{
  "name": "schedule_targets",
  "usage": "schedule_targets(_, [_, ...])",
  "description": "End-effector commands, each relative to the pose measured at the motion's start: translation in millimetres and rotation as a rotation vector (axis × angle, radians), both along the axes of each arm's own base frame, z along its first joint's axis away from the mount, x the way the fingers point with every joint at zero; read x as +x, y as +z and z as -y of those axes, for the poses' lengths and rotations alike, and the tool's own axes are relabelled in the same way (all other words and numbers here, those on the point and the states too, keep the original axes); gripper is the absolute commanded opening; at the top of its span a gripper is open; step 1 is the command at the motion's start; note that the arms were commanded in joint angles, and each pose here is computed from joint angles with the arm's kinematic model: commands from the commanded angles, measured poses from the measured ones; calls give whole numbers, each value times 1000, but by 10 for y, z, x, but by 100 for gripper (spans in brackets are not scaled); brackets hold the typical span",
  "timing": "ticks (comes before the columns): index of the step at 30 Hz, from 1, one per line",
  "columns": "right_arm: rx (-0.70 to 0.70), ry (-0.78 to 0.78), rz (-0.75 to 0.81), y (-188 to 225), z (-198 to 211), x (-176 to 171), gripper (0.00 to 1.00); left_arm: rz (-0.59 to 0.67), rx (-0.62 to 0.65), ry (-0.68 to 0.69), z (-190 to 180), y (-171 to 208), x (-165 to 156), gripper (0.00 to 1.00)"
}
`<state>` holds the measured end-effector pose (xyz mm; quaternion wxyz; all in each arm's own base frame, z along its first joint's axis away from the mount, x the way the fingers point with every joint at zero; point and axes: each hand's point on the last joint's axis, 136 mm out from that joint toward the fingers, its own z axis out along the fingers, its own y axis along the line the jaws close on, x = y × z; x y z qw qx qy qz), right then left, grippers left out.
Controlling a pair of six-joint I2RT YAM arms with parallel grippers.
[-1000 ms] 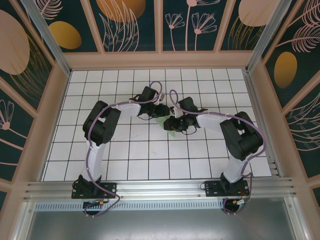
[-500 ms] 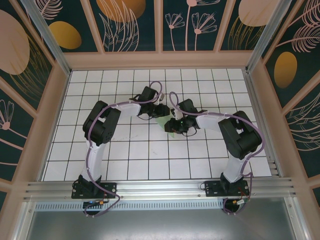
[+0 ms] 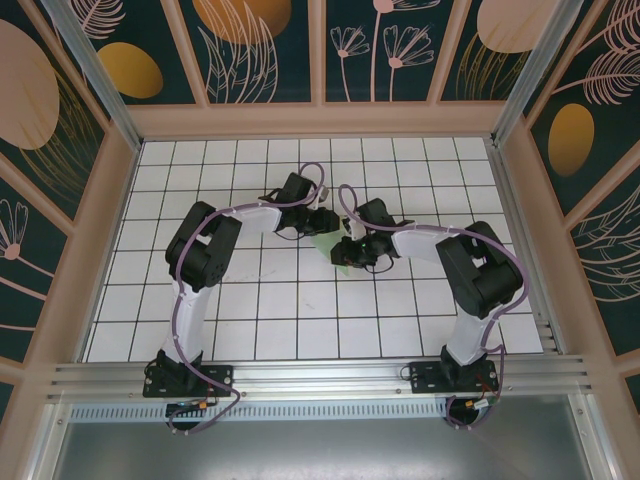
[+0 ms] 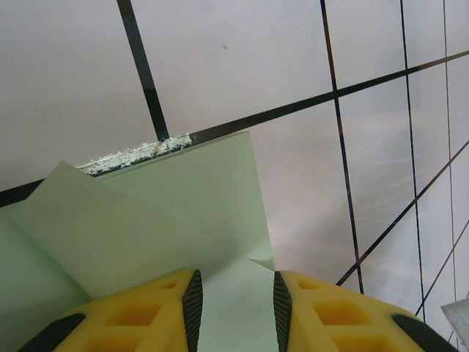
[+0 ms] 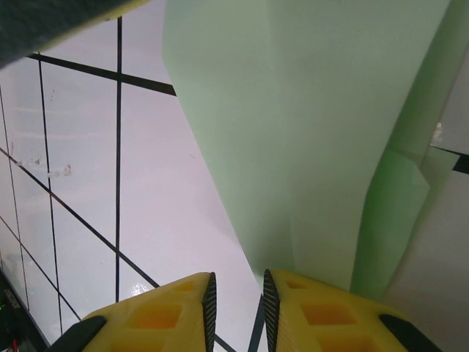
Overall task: Fold a paper plane with a square sheet of paper (fold left side to right side)
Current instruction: Fourth fold the wing at the center of the table.
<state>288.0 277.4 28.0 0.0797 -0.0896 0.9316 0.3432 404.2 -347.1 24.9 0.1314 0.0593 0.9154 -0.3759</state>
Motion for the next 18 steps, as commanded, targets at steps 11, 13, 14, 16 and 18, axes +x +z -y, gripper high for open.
schedule_targets(11, [-119,-21,-103,-299,244,-237,24,-121,130,16,-240,-478,-219,35])
schedule_targets(13, [-125,-21,-111,-307,256,-256,22,-124,133,17,-242,-490,-219,35])
schedule_targets(14, [-128,-21,-114,-311,265,-266,22,-124,134,17,-240,-488,-217,35])
schedule_targets(16, [-134,-20,-120,-314,279,-286,20,-126,138,18,-245,-507,-211,35])
schedule_targets(18, [-147,-18,-132,-338,307,-321,19,-128,141,18,-244,-524,-206,35])
